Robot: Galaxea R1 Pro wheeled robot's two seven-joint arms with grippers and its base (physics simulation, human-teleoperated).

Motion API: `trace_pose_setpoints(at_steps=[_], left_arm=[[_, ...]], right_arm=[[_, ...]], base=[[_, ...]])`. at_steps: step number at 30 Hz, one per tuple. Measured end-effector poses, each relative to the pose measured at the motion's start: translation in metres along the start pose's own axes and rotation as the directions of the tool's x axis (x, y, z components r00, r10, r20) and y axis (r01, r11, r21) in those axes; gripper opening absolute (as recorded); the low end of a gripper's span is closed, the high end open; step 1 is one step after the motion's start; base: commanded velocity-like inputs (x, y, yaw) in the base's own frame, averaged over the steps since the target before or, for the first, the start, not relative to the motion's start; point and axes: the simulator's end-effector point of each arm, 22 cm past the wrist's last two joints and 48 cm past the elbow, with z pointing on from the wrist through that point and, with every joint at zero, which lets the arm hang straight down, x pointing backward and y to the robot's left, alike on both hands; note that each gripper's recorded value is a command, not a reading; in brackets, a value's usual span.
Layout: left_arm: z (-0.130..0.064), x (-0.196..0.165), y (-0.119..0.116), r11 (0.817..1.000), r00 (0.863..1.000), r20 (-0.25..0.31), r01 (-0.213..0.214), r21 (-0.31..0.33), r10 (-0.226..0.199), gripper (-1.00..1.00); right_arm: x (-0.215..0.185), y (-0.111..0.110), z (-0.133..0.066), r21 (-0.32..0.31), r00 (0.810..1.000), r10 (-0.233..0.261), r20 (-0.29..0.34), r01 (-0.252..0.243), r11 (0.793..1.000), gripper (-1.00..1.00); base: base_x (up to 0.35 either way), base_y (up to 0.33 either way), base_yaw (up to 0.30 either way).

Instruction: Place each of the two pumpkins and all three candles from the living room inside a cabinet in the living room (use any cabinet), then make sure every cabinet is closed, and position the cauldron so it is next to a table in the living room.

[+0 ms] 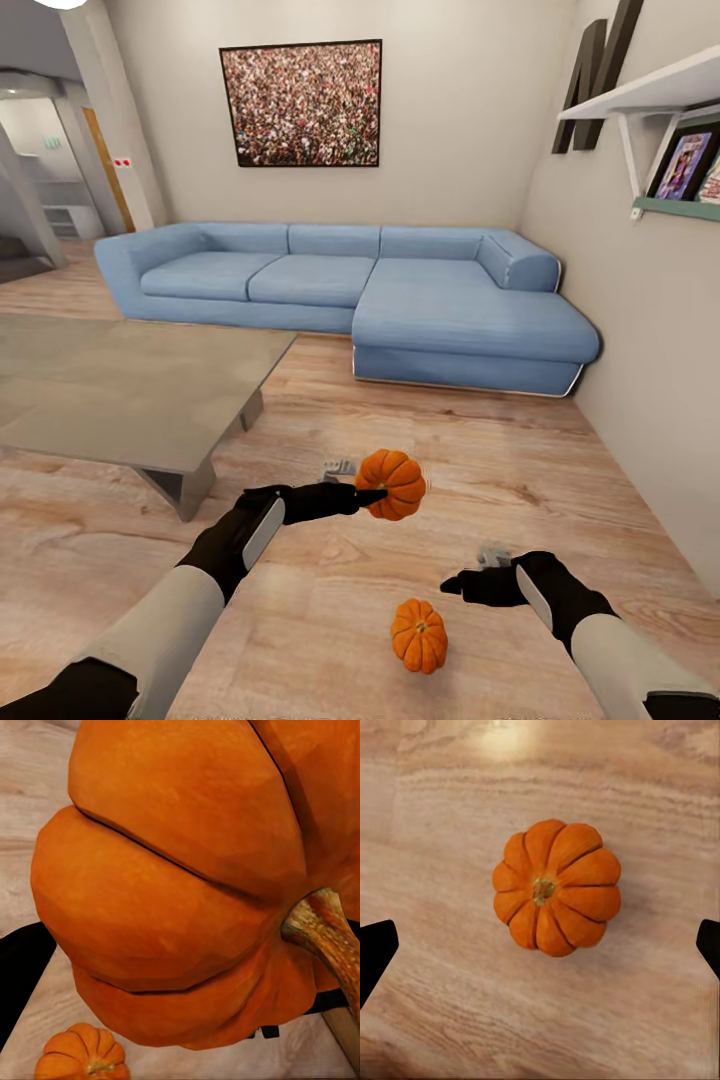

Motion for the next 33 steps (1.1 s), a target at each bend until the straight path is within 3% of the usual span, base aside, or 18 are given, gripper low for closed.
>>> trace_pose_setpoints(at_steps=[4, 14, 19, 27, 33], left_arm=[[-0.002, 0.007, 0.011, 1.0, 1.0, -0.009, 0.016, -0.001, -0.016, -1.0], [0.001, 0.013, 0.016, 0.999, 0.999, -0.016, 0.032, 0.002, -0.032, -1.0], [0.001, 0.014, 0.017, 0.999, 0.999, -0.017, 0.032, 0.0, -0.032, -1.0], [0.002, 0.014, 0.016, 1.0, 0.999, -0.016, 0.031, 0.001, -0.031, -1.0], [0.001, 0.014, 0.017, 1.0, 0.999, -0.017, 0.03, -0.001, -0.03, -1.0]], right_arm=[[0.007, 0.0, 0.008, 0.0, 0.999, -0.03, -0.019, 0.03, 1.0, 1.0], [0.015, 0.013, 0.014, -0.07, 0.999, -0.031, -0.038, 0.028, 0.997, 1.0], [0.019, 0.014, 0.016, -0.074, 0.999, -0.029, -0.046, 0.025, 0.997, 1.0], [0.048, 0.006, 0.022, -0.061, 0.994, 0.005, -0.11, -0.012, 0.998, 1.0], [0.049, 0.005, 0.022, -0.059, 0.994, 0.006, -0.11, -0.013, 0.998, 1.0]], base=[[0.0, 0.0, 0.0], [0.0, 0.0, 0.0], [0.0, 0.0, 0.0], [0.002, 0.0, 0.0], [0.251, 0.0, 0.0]])
